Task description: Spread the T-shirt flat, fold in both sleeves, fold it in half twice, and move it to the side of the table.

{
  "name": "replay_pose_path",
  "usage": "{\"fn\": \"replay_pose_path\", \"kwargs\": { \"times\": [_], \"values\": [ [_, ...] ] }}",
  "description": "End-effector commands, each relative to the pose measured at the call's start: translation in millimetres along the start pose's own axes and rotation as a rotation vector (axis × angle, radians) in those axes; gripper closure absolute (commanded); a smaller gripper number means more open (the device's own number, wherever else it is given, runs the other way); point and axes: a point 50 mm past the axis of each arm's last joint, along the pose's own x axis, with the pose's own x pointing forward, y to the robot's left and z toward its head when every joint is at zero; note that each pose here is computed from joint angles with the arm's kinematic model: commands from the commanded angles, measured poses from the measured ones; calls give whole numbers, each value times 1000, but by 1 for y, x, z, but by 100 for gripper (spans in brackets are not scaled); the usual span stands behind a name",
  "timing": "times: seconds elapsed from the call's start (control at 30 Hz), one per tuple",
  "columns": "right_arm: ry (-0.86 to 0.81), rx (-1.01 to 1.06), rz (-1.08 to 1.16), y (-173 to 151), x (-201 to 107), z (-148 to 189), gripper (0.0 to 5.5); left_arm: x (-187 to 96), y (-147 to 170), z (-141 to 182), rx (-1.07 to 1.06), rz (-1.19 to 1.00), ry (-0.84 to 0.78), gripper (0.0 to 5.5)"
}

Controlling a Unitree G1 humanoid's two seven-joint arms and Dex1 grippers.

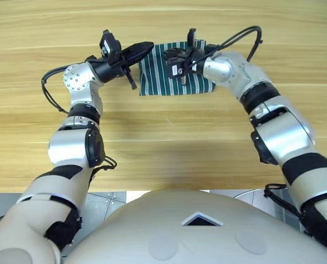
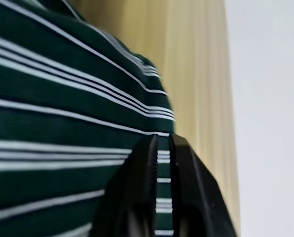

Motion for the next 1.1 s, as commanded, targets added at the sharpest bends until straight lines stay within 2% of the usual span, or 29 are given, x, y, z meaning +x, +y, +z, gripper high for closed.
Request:
{"fn": "replay_pose_path", "kwargs": {
  "times": [0.03,0.23,0.37,0.43,0.57,0.67,0.8,0.97,1.1],
  "values": [
    [46,-6,95,3,4,-3,549,9,1,3,35,-20,21,550],
    [179,18,251,38,-4,-25,549,11,0,3,69,-33,48,550],
    [219,46,374,68,-20,-40,549,11,-1,2,117,-57,98,550],
    [190,75,434,83,-30,-43,549,11,-3,0,164,-87,150,550],
    [31,145,535,106,-54,-38,549,11,-12,-2,257,-223,222,550],
    [-58,152,548,109,-77,-34,549,9,-21,-3,312,-365,256,550],
    [-81,146,525,103,-94,-27,549,15,-39,-6,348,-536,261,550],
    [-65,157,520,102,-96,-22,549,23,-50,-6,341,-605,232,550],
    [-56,165,518,103,-95,-20,549,21,-58,-14,343,-640,272,550]
  ]
}}
